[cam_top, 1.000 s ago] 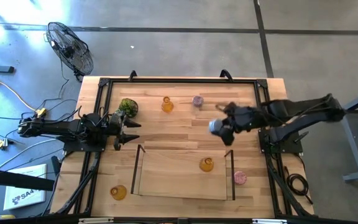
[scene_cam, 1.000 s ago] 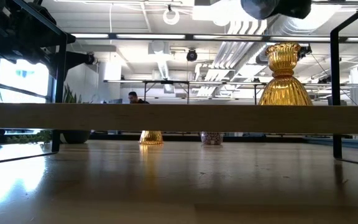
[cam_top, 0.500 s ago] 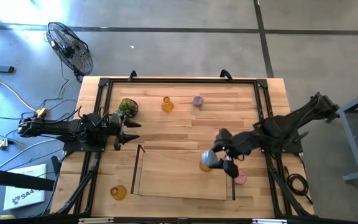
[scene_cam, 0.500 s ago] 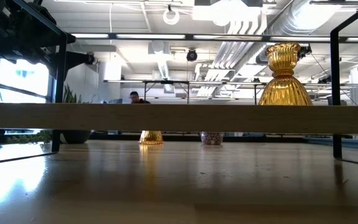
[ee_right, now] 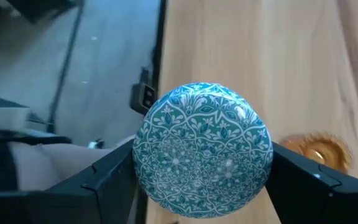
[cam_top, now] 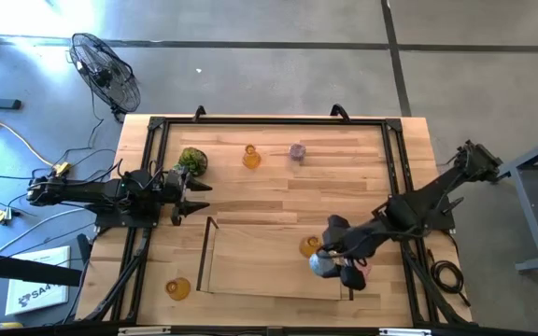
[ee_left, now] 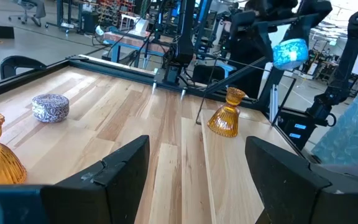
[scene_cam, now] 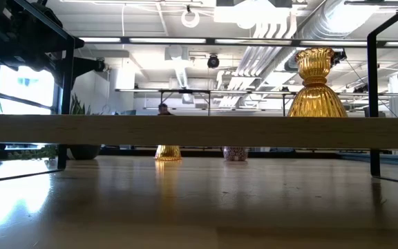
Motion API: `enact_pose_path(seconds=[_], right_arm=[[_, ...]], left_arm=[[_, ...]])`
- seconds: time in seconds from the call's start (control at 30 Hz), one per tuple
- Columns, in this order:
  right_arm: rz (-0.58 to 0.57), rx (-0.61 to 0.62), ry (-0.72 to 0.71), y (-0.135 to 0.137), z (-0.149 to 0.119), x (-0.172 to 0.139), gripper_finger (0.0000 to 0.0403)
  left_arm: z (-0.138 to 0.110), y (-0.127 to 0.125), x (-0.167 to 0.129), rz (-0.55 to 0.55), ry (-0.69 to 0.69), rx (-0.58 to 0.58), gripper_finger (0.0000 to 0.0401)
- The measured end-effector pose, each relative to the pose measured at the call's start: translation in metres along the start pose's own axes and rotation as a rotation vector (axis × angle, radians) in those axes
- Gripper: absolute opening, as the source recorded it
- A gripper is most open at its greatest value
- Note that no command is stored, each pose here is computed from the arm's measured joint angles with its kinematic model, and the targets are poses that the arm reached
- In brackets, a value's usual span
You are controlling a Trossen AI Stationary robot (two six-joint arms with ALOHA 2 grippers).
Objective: Pick & Place candle stick holders
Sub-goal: Put the blue patterned scented candle on the shelf
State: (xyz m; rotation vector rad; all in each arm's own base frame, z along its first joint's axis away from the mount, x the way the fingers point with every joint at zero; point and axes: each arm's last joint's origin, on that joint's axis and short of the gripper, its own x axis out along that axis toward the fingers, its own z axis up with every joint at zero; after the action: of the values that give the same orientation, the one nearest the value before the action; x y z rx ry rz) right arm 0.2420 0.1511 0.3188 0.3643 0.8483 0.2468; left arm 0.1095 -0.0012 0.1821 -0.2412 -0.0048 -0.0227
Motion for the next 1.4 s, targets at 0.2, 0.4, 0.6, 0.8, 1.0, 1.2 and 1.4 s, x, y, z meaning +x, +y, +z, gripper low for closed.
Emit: enact_pose_path(seconds=[0.2, 0.4, 0.6, 0.8, 1.0, 1.2, 1.4], right_arm=[[-0.086, -0.021, 0.05, 0.006, -0.014, 0.01, 0.0282], [-0.07, -0.044, 0.17, 0.005, -0.021, 0.039, 0.0289], [0.036, -0.096, 0.278, 0.008, -0.027, 0.062, 0.0294], [0.0, -0.105, 0.304, 0.005, -0.03, 0.061, 0.0296], [-0.079, -0.119, 0.385, -0.001, -0.038, 0.068, 0.0297], [-0.099, -0.131, 0.417, -0.007, -0.04, 0.077, 0.0298], [-0.113, -0.123, 0.413, -0.011, -0.038, 0.083, 0.0298]], left_arm=[[0.0, 0.0, 0.0, 0.0, 0.0, 0.0, 0.0262], [0.0, 0.0, 0.0, 0.0, 0.0, 0.0, 0.0262], [0.0, 0.0, 0.0, 0.0, 0.0, 0.0, 0.0262], [0.0, 0.0, 0.0, 0.0, 0.0, 0.0, 0.0262], [0.0, 0.0, 0.0, 0.0, 0.0, 0.0, 0.0262], [0.0, 0.0, 0.0, 0.0, 0.0, 0.0, 0.0262], [0.0, 0.0, 0.0, 0.0, 0.0, 0.0, 0.0262]])
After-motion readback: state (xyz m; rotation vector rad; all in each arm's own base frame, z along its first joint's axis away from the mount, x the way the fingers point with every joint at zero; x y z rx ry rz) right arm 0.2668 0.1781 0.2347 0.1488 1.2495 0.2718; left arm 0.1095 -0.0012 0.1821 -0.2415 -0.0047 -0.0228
